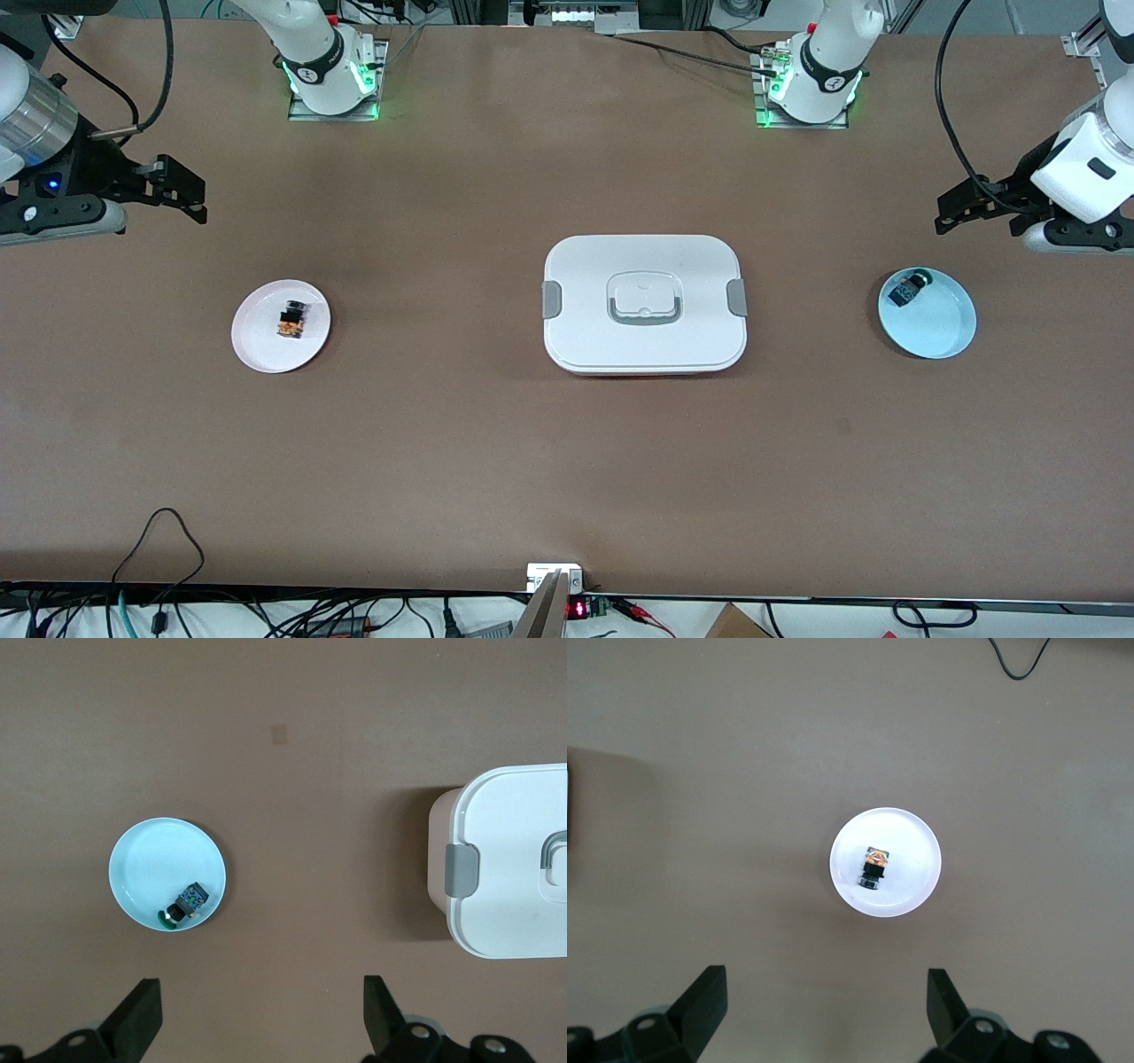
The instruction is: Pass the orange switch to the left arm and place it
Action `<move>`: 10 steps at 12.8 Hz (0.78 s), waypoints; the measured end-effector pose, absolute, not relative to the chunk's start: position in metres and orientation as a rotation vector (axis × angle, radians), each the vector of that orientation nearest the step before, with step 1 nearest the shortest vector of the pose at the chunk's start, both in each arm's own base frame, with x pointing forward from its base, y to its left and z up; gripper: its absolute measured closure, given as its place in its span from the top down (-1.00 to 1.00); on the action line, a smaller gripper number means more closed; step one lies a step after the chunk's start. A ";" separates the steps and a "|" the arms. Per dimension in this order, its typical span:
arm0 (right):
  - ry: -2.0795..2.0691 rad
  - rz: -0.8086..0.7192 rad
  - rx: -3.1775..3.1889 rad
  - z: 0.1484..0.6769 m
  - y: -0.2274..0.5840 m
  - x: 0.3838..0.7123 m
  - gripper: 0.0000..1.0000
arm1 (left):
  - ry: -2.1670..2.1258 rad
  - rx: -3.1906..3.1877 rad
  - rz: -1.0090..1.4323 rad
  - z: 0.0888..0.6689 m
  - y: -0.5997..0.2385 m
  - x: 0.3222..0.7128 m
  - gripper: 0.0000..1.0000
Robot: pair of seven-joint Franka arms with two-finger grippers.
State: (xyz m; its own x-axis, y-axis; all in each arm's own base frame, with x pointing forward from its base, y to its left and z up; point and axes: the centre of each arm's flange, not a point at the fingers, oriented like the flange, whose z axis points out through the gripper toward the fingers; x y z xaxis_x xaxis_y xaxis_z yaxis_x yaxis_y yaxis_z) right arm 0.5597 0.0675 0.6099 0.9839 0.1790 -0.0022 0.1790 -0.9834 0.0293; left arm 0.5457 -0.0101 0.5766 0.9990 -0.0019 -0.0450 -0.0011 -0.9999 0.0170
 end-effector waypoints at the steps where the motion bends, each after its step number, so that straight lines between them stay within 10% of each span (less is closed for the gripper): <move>1: 0.326 -0.002 3.095 0.610 0.072 0.559 1.00 | -0.002 3.124 -0.070 0.577 -0.010 0.546 1.00; 10: 1.171 -0.163 2.904 0.575 0.072 0.567 1.00 | -0.005 3.124 -0.071 0.577 -0.011 0.546 1.00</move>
State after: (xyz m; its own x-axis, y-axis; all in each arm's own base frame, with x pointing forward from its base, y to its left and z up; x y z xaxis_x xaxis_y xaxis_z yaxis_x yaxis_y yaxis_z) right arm 0.5671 0.0723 0.5753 0.7154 0.6917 -0.0987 0.6924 -0.7207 -0.0329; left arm 0.5458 -0.0109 0.5766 0.9990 -0.0033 -0.0453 -0.0026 -0.9999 0.0170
